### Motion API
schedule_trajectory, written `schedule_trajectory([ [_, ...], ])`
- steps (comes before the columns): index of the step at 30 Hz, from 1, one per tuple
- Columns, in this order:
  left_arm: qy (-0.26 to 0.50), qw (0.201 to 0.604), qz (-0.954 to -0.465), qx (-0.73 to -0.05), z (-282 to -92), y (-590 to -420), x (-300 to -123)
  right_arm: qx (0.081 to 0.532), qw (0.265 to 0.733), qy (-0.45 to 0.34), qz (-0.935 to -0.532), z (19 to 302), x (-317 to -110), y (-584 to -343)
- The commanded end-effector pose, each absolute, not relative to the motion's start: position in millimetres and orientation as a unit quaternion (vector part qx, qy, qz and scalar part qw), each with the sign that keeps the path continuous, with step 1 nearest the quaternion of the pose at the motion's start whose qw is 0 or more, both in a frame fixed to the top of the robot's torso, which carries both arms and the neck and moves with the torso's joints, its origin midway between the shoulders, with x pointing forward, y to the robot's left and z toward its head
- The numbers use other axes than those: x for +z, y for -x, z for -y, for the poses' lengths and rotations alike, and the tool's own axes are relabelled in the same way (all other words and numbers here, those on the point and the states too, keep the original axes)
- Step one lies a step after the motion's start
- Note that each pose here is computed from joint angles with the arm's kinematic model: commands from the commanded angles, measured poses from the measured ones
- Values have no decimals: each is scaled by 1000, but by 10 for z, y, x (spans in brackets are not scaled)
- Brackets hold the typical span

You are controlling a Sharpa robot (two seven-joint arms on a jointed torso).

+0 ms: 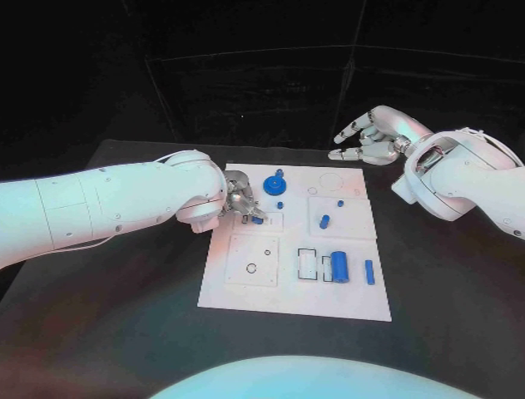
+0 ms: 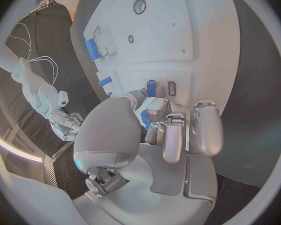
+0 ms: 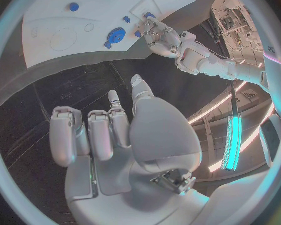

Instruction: Assemble the parts on the task board

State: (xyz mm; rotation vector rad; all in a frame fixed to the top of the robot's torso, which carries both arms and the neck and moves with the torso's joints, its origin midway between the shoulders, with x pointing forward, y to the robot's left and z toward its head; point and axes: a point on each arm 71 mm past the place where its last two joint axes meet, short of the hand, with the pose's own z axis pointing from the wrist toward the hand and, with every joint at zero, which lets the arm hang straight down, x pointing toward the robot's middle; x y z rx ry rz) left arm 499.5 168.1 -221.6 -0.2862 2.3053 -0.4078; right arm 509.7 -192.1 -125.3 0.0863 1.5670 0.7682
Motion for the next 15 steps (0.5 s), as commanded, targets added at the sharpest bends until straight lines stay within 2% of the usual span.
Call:
schedule_trajectory([
  [1, 100, 372, -910, -150, -1677, -4986, -2234, 341, 644, -36, -684, 1912, -1234, -5096],
  [15, 92, 365, -915, -143, -1631, -5034, -2249, 341, 645, -37, -683, 1911, -1231, -5091],
])
